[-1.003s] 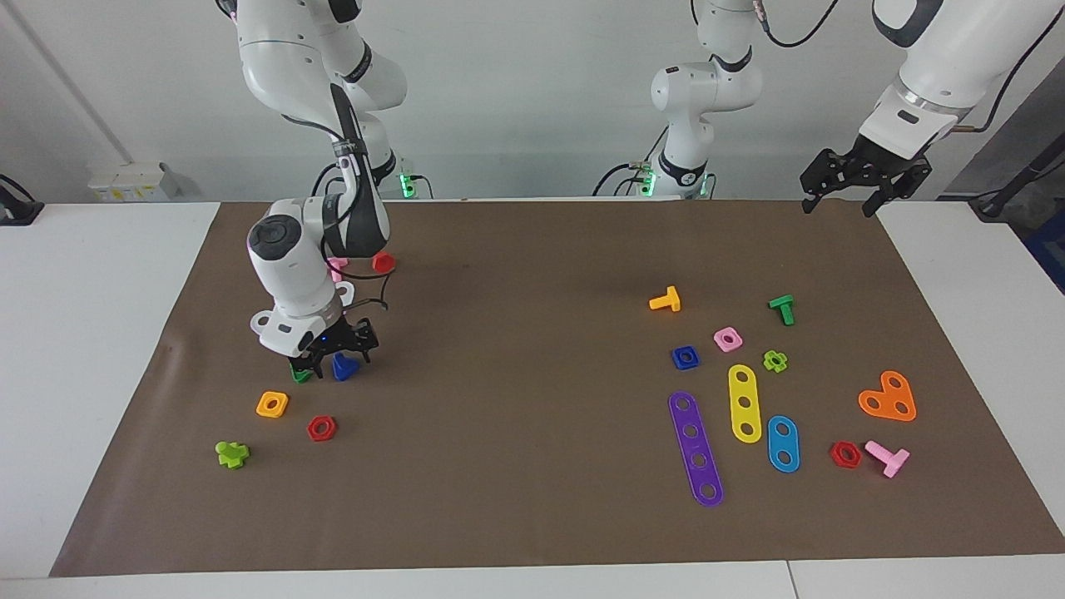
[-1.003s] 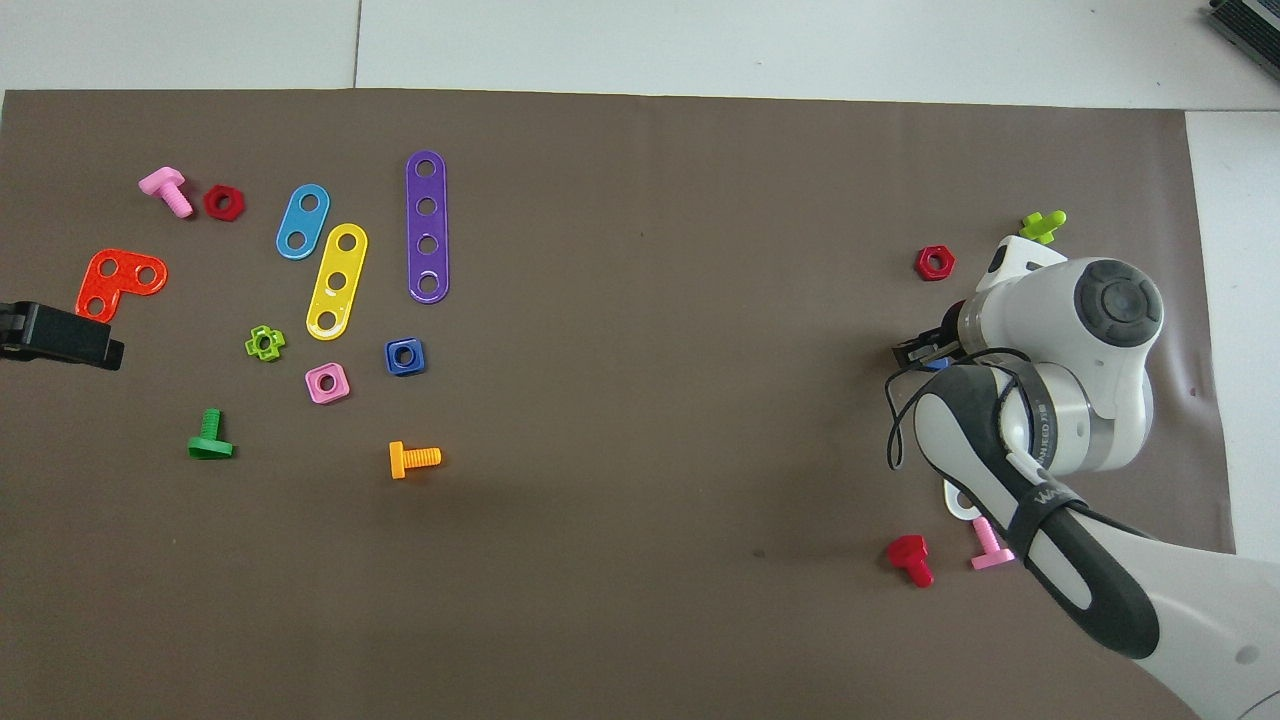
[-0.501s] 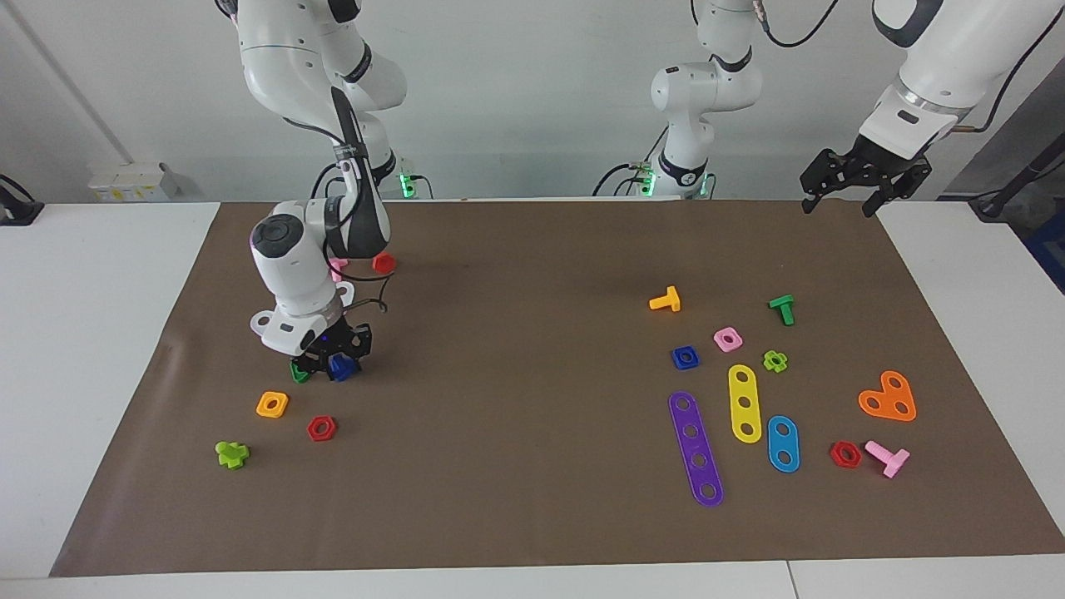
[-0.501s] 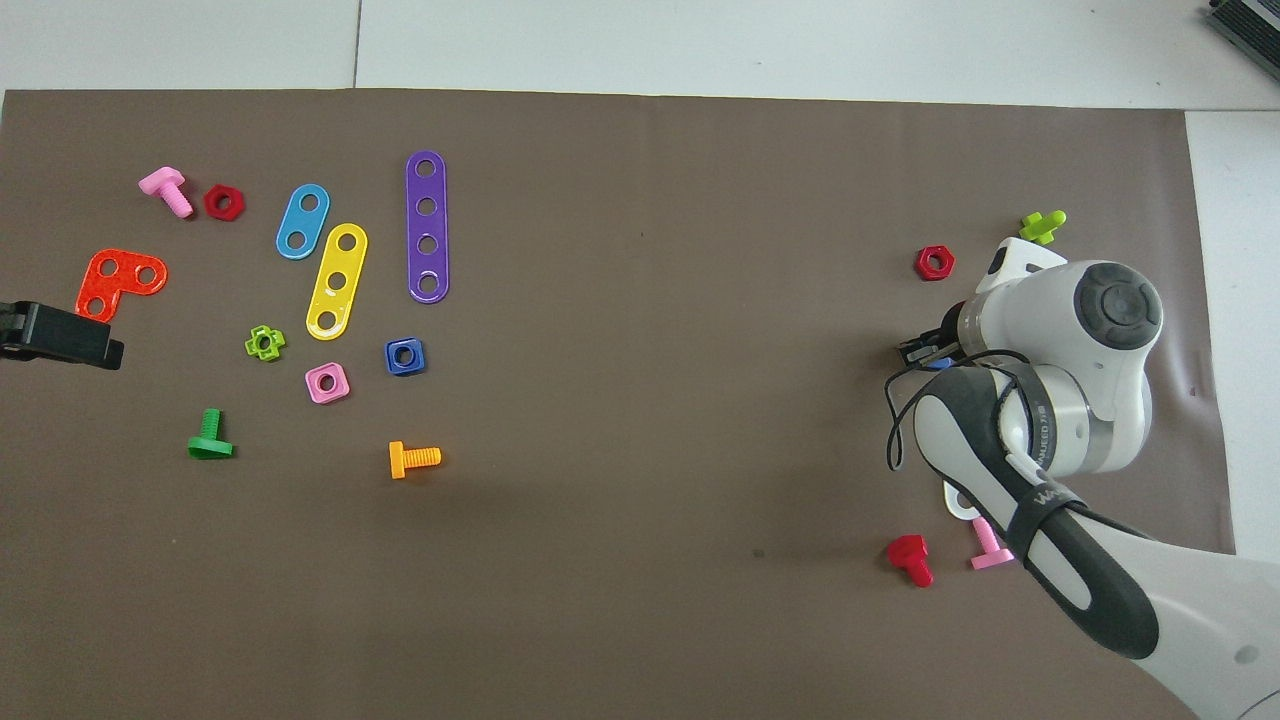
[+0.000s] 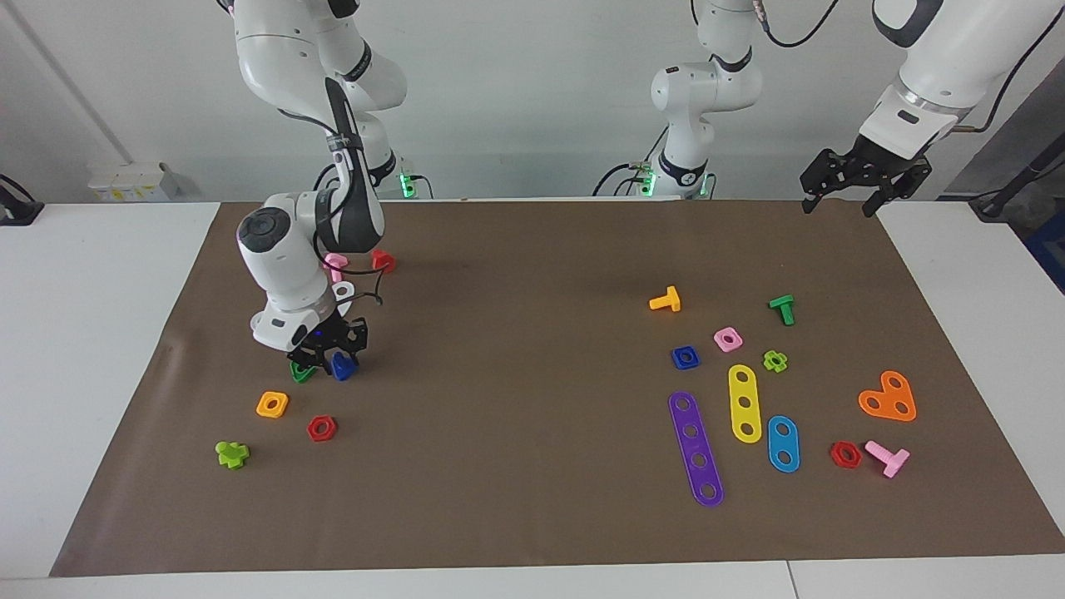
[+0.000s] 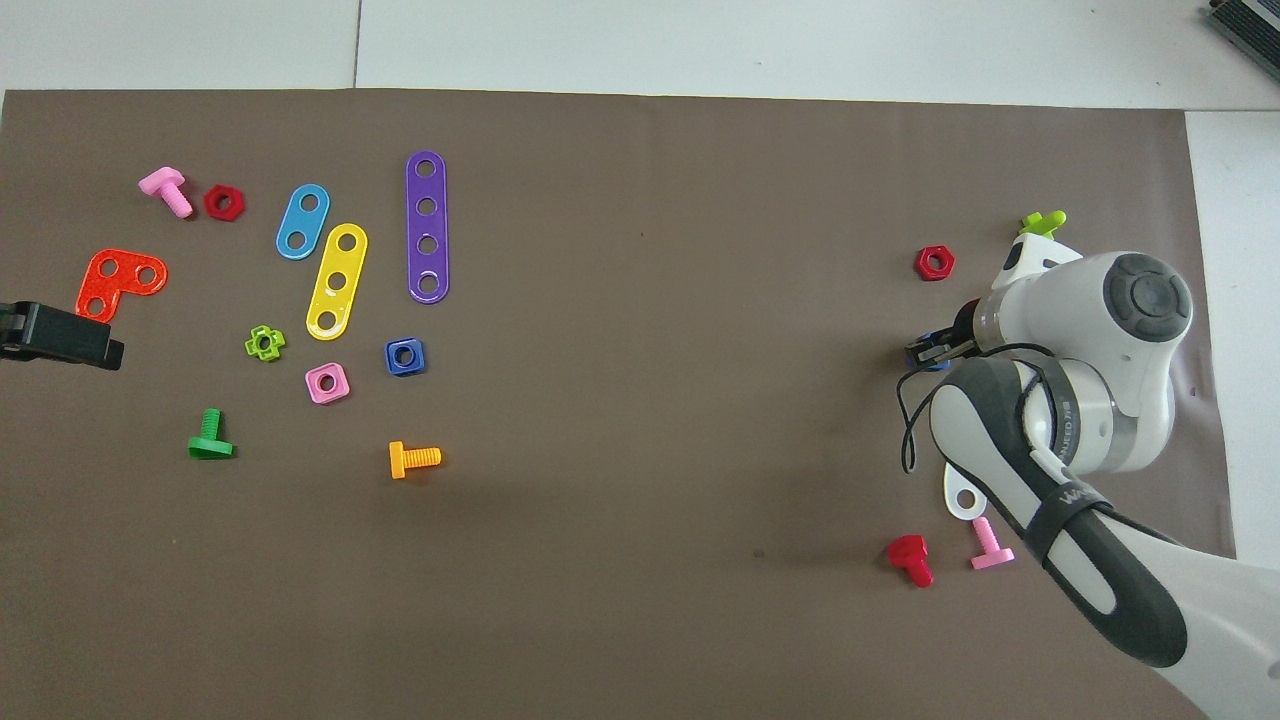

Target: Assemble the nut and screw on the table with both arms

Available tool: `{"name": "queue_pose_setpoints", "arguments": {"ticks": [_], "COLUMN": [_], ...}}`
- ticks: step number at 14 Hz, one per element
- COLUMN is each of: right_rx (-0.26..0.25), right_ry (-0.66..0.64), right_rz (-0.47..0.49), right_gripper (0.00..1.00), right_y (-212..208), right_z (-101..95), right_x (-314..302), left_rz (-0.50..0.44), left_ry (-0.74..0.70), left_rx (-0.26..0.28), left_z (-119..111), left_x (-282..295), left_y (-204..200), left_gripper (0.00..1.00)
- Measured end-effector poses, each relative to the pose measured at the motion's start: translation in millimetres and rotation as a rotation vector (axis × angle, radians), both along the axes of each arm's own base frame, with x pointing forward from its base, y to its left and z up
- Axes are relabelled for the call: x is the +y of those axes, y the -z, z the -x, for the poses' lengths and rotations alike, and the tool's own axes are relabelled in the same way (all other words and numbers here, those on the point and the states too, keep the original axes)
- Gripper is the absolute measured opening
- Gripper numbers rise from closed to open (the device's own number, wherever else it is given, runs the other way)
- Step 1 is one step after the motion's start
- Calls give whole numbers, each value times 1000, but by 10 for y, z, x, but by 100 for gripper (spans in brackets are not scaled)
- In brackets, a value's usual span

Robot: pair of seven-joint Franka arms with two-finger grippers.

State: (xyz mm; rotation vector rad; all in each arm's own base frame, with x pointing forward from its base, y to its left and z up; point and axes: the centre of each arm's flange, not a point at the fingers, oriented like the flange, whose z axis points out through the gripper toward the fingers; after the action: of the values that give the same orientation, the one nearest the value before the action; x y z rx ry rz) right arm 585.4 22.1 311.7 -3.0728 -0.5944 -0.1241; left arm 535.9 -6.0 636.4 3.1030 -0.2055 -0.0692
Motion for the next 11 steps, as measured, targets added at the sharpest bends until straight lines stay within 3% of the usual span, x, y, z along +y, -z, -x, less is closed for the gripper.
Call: {"name": "queue_pose_setpoints", "arguments": {"ticks": [11], "right_rx": [-23], "right_ry": [-2], "right_rz": [-9], "right_gripper": [47], "right_y": [-18], "right_z": [-19], "right_x": [13], "left_rz": [0], "left_ry": [0], "left_rx": [0], "left_z": [0], "left_x": [0], "left_y": [0], "left_gripper": [100]}}
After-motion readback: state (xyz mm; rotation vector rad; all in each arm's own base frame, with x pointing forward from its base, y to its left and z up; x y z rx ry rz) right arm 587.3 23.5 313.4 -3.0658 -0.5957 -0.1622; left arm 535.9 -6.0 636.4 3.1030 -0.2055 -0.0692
